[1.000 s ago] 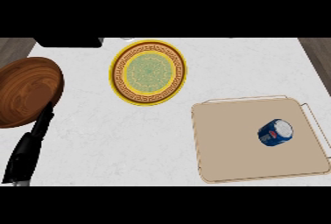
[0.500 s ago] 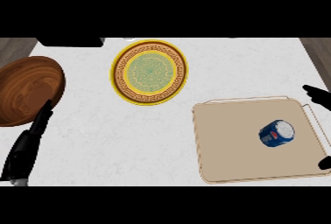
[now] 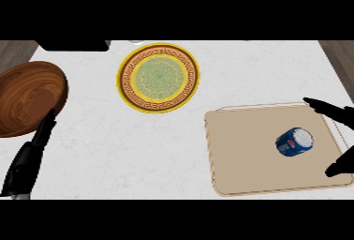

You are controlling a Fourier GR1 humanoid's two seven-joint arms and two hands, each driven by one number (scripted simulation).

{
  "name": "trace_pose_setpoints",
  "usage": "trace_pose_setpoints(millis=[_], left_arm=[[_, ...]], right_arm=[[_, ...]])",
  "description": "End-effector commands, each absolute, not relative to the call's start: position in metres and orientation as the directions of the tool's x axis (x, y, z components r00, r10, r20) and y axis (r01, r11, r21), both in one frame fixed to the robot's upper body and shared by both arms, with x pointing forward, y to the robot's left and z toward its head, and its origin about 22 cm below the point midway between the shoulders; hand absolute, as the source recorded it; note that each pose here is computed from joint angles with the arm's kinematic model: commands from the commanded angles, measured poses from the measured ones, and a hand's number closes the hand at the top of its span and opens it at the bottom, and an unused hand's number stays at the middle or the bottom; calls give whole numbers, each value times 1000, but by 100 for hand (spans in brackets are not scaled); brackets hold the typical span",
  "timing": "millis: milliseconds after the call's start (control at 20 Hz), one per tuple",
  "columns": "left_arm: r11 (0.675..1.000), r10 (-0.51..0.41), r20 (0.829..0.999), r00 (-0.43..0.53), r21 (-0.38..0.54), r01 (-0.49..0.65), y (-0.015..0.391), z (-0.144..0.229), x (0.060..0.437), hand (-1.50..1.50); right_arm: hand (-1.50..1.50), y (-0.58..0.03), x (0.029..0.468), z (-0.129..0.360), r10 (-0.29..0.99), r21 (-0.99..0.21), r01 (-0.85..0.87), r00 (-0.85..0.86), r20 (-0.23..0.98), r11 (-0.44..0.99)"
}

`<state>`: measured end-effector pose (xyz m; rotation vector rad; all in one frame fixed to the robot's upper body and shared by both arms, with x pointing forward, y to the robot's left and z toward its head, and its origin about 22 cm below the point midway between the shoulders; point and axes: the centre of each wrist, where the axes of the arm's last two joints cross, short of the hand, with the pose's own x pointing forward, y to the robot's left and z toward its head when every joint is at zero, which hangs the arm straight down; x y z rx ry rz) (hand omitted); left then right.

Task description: Pick the can from the tray and place it in the plate

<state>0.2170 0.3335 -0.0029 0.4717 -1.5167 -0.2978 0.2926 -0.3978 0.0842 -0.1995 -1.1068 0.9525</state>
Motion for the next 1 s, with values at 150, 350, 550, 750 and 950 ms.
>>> trace_pose_setpoints(millis=[150,350,550,750,950], left_arm=[[880,-460,887,37,462,-114,333,3,232,0],[875,-472,881,36,473,-101,326,10,217,0],[879,-464,885,38,465,-106,330,2,211,0],[869,-482,875,47,484,-103,330,9,222,0],[877,-468,883,43,469,-102,325,-20,229,0]], right_arm=[[-150,-395,294,68,750,-549,-624,93,654,556],[-150,-400,291,36,766,-543,-638,118,631,546],[-150,-394,303,28,760,-543,-627,123,639,558],[-150,-367,288,21,752,-534,-630,124,647,564],[-150,-348,322,17,768,-549,-641,101,633,536]])
